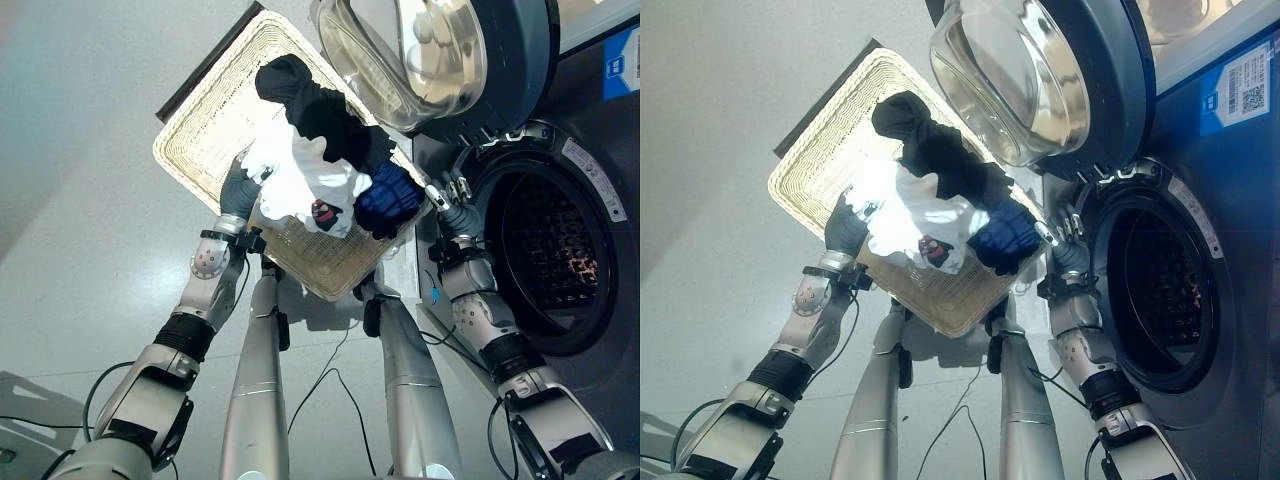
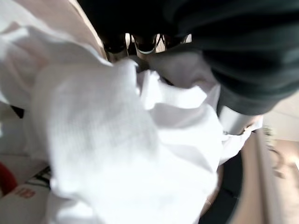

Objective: Put the clothes into the washing machine.

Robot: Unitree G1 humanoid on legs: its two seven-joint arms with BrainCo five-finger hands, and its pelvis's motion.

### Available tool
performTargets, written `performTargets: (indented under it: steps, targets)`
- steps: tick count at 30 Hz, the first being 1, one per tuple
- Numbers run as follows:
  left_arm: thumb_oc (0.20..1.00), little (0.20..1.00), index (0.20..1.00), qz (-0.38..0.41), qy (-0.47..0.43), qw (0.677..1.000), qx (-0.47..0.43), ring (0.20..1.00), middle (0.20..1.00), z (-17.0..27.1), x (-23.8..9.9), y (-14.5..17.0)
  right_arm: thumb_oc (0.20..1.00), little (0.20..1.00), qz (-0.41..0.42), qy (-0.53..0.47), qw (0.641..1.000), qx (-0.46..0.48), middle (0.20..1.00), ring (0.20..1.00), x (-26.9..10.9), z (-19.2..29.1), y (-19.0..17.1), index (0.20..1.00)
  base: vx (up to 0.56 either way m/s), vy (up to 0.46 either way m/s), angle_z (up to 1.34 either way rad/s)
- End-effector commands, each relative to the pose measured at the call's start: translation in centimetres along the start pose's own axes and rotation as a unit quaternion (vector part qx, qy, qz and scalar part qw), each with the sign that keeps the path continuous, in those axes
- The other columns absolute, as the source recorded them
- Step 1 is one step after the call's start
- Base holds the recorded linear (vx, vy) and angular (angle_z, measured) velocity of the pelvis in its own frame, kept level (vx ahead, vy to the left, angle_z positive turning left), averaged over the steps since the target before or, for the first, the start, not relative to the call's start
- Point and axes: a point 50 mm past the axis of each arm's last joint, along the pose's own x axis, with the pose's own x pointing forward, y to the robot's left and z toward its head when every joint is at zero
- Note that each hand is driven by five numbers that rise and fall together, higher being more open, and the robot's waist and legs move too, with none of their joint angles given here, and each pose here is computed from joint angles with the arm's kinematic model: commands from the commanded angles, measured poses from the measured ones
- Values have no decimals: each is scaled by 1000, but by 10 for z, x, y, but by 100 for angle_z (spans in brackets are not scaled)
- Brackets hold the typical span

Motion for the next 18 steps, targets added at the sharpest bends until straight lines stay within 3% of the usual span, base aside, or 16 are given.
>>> performTargets:
  steps: [1,9,18]
  targets:
    - [200,200,200,-67,-119,990,-46,200,200,36,15,-24,1000,1000,68,-46,997,-11,1000,1000,-11,15,14,1000,0,0,0]
    - [200,200,200,-170,-158,966,-115,200,200,55,15,-54,1000,1000,208,-22,978,3,1000,1000,-21,15,54,1000,1,0,1]
    - [200,200,200,-233,-177,944,-153,200,200,67,17,-76,1000,1000,287,22,957,23,1000,1000,-19,9,83,1000,-1,-15,2]
